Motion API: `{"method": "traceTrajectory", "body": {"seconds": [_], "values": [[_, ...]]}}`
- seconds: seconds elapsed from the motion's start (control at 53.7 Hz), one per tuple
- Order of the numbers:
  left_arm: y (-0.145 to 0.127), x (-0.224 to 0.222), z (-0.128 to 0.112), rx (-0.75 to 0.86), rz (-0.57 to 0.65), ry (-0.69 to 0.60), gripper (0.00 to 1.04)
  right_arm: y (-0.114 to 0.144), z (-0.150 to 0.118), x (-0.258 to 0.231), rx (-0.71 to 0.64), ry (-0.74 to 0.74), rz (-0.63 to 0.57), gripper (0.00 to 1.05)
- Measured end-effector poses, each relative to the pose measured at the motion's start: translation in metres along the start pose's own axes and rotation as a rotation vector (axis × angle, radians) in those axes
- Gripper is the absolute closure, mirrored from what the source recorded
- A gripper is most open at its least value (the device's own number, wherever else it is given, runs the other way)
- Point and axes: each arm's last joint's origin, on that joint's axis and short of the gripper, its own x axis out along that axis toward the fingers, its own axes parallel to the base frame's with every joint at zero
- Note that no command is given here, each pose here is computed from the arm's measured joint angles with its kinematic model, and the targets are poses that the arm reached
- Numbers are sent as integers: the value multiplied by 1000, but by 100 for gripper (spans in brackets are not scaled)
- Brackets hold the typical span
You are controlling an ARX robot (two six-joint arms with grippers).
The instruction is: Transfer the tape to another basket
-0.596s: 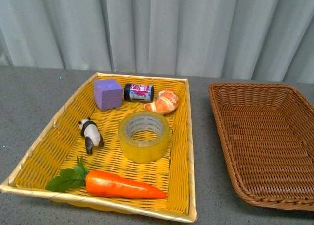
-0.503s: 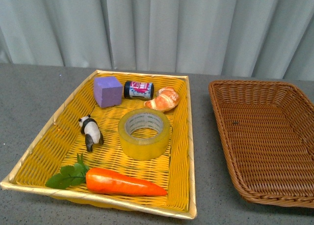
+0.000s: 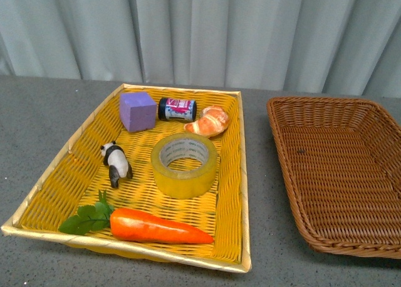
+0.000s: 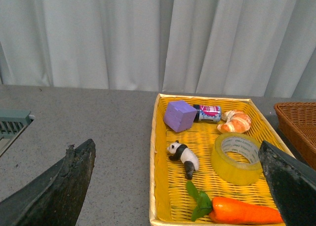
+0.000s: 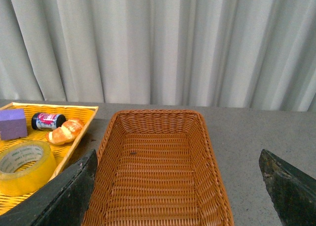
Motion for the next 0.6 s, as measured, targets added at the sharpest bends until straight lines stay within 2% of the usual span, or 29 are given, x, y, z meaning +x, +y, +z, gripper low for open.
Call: {"method": "traceTrajectory", "body": {"seconds": [0.596], "values": [[0, 0, 0, 0, 0, 0, 6, 0, 0, 0, 0, 0, 0, 9]]}}
